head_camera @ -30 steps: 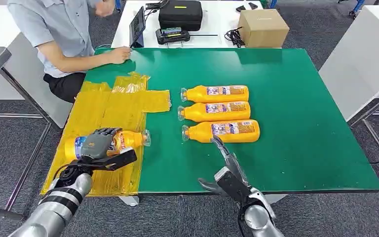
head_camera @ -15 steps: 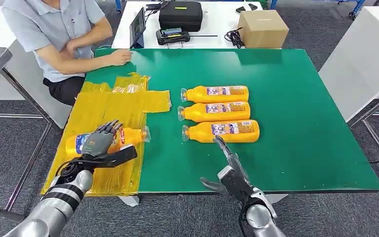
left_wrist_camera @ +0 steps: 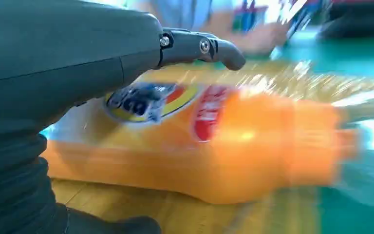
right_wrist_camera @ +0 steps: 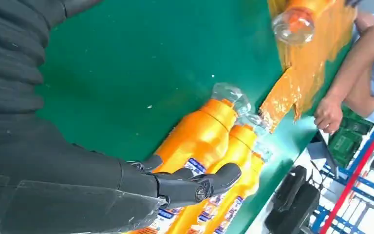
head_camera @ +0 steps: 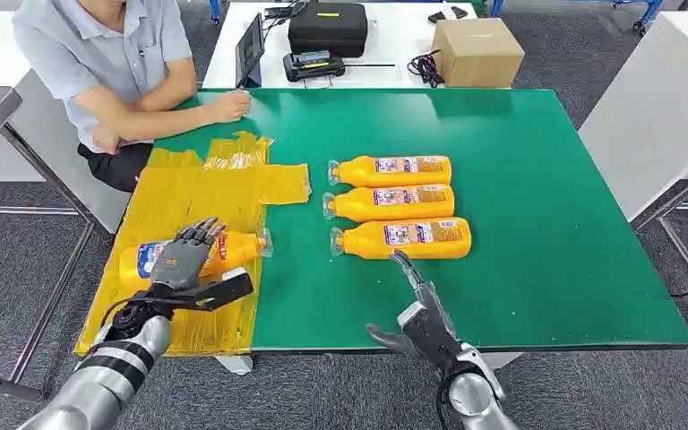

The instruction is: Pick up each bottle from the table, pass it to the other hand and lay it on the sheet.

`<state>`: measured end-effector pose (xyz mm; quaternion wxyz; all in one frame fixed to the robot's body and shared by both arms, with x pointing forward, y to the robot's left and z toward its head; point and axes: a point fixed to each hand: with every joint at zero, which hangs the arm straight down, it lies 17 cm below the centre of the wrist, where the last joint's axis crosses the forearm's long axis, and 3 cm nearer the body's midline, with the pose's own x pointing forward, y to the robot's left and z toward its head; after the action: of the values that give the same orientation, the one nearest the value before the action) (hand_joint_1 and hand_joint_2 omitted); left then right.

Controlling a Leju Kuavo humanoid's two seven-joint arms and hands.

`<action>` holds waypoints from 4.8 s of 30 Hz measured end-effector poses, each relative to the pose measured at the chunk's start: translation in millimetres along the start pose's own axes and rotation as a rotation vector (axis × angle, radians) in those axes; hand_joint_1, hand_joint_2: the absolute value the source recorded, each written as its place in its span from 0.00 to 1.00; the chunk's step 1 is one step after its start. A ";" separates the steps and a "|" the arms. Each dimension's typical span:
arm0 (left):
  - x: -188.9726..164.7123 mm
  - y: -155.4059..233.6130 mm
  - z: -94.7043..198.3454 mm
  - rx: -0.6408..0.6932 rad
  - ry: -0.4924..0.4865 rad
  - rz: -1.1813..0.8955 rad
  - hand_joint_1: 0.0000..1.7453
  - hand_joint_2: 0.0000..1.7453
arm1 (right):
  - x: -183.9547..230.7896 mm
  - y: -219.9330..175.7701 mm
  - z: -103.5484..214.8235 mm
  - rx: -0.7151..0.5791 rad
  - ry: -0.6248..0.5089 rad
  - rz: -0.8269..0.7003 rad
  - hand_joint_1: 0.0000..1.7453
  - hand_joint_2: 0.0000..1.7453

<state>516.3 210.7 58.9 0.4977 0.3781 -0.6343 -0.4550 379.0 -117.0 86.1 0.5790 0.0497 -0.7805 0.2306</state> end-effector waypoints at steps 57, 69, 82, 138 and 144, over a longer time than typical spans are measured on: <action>141.4 75.1 87.0 0.368 -0.052 1.223 0.00 1.00 | 7.7 -51.3 30.2 -0.159 0.042 0.943 0.00 1.00; 147.6 72.5 88.2 0.354 -0.054 1.228 0.00 1.00 | -10.2 -51.9 29.1 -0.106 0.093 0.946 0.00 1.00; 159.6 66.8 88.2 0.314 -0.063 1.221 0.00 1.00 | -36.0 -80.4 -5.0 -0.029 0.187 0.904 0.00 1.00; 195.6 23.6 66.8 0.114 -0.065 1.160 0.00 1.00 | -158.4 -132.6 -20.4 0.344 0.543 1.003 0.00 1.00; 203.3 23.2 64.0 0.108 -0.084 1.164 0.00 1.00 | -163.2 -130.8 -24.7 0.384 0.550 0.987 0.01 1.00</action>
<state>408.8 40.9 133.7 0.6200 -0.0263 -0.7792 -0.0882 498.7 -253.8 -20.1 0.5649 -0.2767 -0.4772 0.6137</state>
